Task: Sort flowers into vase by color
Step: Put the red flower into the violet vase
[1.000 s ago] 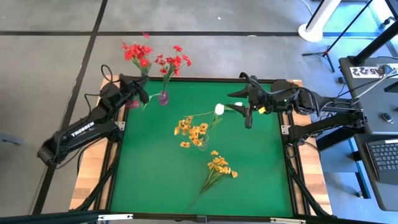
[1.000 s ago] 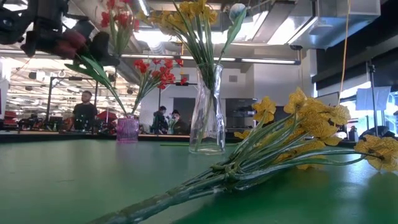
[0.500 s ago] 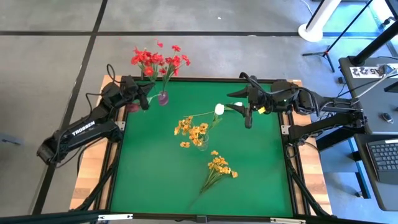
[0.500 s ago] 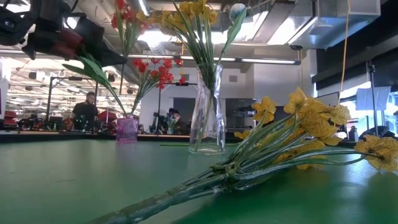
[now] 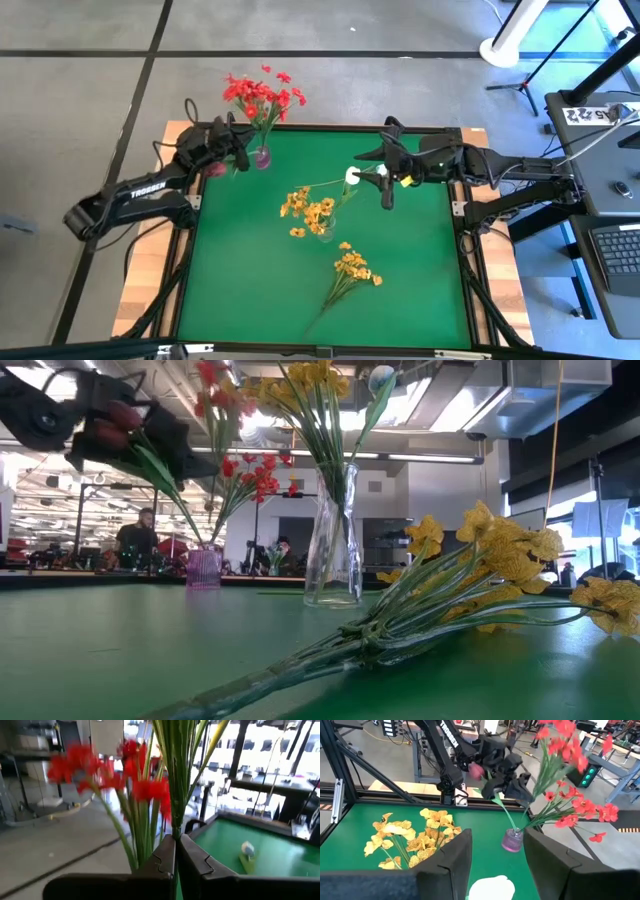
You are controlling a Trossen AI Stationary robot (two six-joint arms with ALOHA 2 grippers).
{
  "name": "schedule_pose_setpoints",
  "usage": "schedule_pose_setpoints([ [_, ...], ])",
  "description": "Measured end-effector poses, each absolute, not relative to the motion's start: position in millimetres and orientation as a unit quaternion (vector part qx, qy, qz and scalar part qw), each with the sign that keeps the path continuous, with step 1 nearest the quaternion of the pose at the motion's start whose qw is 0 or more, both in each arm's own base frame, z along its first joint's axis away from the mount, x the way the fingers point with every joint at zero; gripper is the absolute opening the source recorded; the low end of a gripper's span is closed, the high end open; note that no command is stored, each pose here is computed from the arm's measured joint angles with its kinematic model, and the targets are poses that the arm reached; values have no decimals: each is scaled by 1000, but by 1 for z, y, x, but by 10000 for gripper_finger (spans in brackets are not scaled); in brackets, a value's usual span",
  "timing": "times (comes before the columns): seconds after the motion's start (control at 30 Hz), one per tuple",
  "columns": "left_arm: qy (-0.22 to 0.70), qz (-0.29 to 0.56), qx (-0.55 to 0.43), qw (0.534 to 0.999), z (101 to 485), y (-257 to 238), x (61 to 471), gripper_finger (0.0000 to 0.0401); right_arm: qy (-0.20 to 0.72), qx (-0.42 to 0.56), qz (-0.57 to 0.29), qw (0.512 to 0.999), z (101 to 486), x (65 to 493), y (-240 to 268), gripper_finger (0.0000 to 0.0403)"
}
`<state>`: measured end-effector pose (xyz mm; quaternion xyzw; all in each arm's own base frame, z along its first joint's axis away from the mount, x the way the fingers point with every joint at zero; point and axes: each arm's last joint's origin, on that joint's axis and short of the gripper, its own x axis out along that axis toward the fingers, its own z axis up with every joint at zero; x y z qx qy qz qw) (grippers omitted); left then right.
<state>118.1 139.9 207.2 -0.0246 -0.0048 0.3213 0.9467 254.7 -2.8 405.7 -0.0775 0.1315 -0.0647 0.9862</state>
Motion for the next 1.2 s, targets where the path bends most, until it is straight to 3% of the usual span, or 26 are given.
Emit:
schedule_pose_setpoints([
  [0.33, 49, 311, -57, 947, 182, 152, 128, 0, 134, -78, -65, 986, 405, 255, -3, 175],
  [1.2, -3, 319, 26, 947, 204, 147, 124, 0, 145, -75, -65, 984, 403, 254, -3, 175],
])
